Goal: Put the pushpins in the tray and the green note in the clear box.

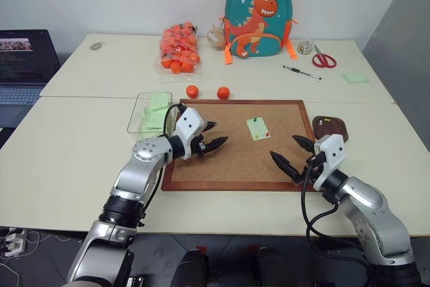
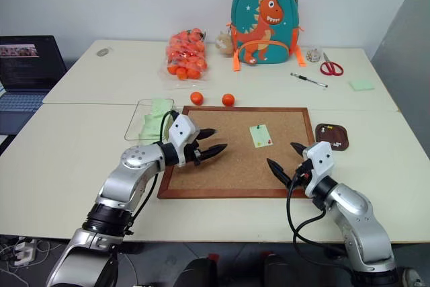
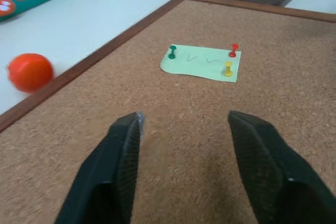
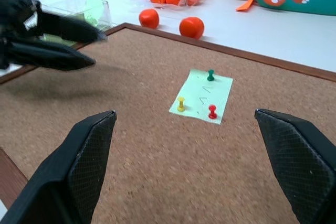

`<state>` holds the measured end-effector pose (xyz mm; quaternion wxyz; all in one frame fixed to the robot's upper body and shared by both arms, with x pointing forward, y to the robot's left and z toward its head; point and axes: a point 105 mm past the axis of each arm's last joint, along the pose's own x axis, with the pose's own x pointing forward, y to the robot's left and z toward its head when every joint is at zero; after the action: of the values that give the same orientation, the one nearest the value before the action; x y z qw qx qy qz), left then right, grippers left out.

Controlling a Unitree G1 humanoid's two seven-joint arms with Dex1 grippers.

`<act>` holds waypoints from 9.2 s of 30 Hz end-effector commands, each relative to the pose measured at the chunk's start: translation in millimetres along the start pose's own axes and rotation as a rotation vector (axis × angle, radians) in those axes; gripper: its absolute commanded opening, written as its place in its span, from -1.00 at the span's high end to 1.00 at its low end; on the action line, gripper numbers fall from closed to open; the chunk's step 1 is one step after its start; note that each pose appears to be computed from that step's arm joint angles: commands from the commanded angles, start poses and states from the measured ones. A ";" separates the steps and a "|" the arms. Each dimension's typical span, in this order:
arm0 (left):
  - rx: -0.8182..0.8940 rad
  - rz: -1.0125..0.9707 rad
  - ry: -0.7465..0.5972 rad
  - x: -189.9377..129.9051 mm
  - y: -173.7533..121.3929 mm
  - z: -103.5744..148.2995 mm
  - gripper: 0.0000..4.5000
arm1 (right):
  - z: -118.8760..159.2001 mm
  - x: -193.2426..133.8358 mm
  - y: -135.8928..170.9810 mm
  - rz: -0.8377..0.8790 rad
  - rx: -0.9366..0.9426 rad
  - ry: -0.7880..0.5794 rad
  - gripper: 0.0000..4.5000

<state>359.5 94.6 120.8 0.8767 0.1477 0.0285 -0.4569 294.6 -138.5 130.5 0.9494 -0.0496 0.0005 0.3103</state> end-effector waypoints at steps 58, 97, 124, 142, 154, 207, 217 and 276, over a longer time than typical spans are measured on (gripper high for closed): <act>-0.042 -0.080 0.022 26.5 -9.1 -25.3 1.00 | 6.4 137.4 -25.2 -0.041 0.012 0.136 -0.15; -0.052 -0.107 0.050 24.2 -18.2 -32.3 1.00 | 57.0 130.0 -12.1 -0.034 -0.012 -0.045 1.00; -0.030 -0.134 0.060 26.8 -15.5 -32.0 1.00 | -2.1 -11.8 -149.6 -0.515 -0.041 0.218 0.75; -0.030 -0.124 0.065 24.9 -14.4 -34.9 1.00 | 33.5 10.9 -79.7 -0.213 -0.020 0.033 -0.75; -0.033 -0.124 0.060 27.3 -15.9 -34.8 1.00 | -0.1 64.7 -13.5 -0.093 -0.030 0.071 -0.75; -0.048 -0.134 0.073 24.7 -22.0 -41.0 1.00 | 14.2 75.1 -15.4 -0.162 0.042 -0.101 0.97; -0.049 -0.133 0.074 24.3 -22.3 -41.3 1.00 | 26.9 35.9 -62.8 -0.344 0.019 -0.128 0.97; -0.038 -0.145 0.072 28.1 -23.8 -42.2 1.00 | -8.4 90.0 6.6 0.017 -0.012 0.049 -0.74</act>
<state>365.3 73.6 86.6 0.8485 0.1436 0.0503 -0.5069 360.0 -81.6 106.7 0.9441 -0.0615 0.0497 0.3199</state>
